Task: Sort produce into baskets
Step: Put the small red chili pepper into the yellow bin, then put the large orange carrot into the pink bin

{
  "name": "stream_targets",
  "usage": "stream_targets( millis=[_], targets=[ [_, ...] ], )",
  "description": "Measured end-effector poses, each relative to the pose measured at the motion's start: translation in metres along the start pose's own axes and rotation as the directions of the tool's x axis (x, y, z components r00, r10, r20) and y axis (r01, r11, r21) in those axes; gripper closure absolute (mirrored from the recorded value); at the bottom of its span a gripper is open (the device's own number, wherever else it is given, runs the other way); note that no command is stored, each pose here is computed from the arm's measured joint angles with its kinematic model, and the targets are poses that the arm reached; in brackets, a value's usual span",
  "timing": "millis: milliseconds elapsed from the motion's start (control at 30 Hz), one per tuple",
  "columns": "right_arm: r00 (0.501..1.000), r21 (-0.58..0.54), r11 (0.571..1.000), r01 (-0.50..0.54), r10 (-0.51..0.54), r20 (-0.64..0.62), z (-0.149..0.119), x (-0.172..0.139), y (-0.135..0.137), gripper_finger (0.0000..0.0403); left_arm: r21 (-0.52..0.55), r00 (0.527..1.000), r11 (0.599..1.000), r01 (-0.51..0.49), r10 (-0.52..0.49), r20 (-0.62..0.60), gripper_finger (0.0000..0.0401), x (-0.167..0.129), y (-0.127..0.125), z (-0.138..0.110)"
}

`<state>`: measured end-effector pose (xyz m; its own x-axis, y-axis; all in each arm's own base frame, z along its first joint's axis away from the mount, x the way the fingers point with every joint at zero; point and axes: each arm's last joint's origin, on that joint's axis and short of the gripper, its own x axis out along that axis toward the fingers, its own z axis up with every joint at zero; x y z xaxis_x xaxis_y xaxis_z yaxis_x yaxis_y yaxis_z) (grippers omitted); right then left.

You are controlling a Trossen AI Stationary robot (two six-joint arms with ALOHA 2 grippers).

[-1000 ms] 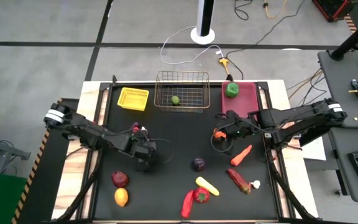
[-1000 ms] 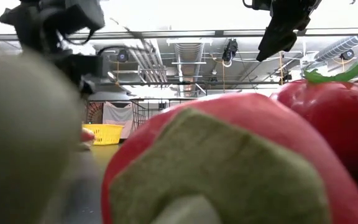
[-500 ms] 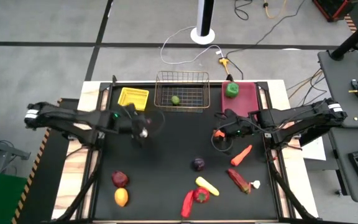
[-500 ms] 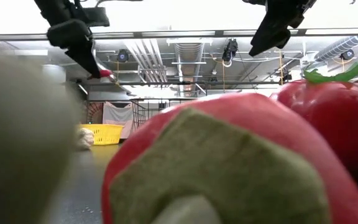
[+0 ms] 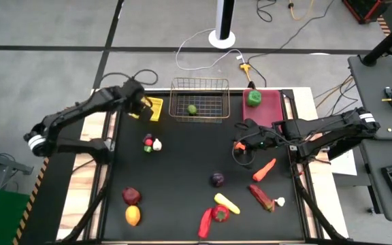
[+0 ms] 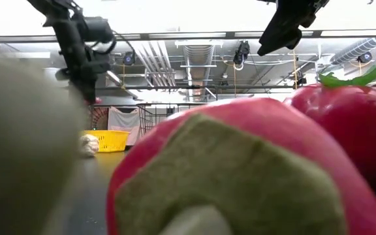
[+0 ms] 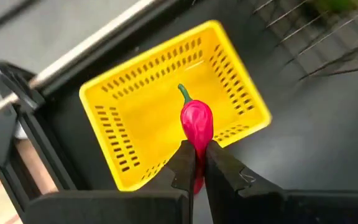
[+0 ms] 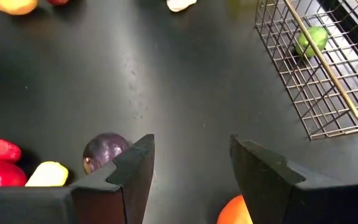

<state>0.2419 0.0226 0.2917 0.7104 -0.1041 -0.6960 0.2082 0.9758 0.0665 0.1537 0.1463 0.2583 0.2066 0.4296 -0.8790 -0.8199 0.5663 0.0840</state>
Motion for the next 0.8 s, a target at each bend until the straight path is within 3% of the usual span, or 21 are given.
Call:
stream_targets(
  millis=[267, 467, 800],
  targets=[
    [1.0, 0.012, 1.0, 0.0, 0.0, 0.0, 0.0, 0.0, 0.0, 0.0202, 0.045, 0.992, 0.998, -0.032, 0.037, -0.119, 0.0389, 0.037, 0.003, 0.008],
    [1.0, 0.027, 1.0, -0.001, 0.001, 0.0, 0.0, 0.0, 0.0, 0.0202, 0.066, 0.976, 0.982, -0.177, 0.183, -0.117, 0.0377, 0.054, 0.004, 0.013],
    [1.0, 0.046, 0.999, -0.001, 0.001, 0.001, 0.0, 0.0, 0.0, 0.0202, 0.118, 0.968, 0.977, -0.176, 0.194, -0.158, 0.0321, 0.065, 0.002, 0.012]
  ],
)
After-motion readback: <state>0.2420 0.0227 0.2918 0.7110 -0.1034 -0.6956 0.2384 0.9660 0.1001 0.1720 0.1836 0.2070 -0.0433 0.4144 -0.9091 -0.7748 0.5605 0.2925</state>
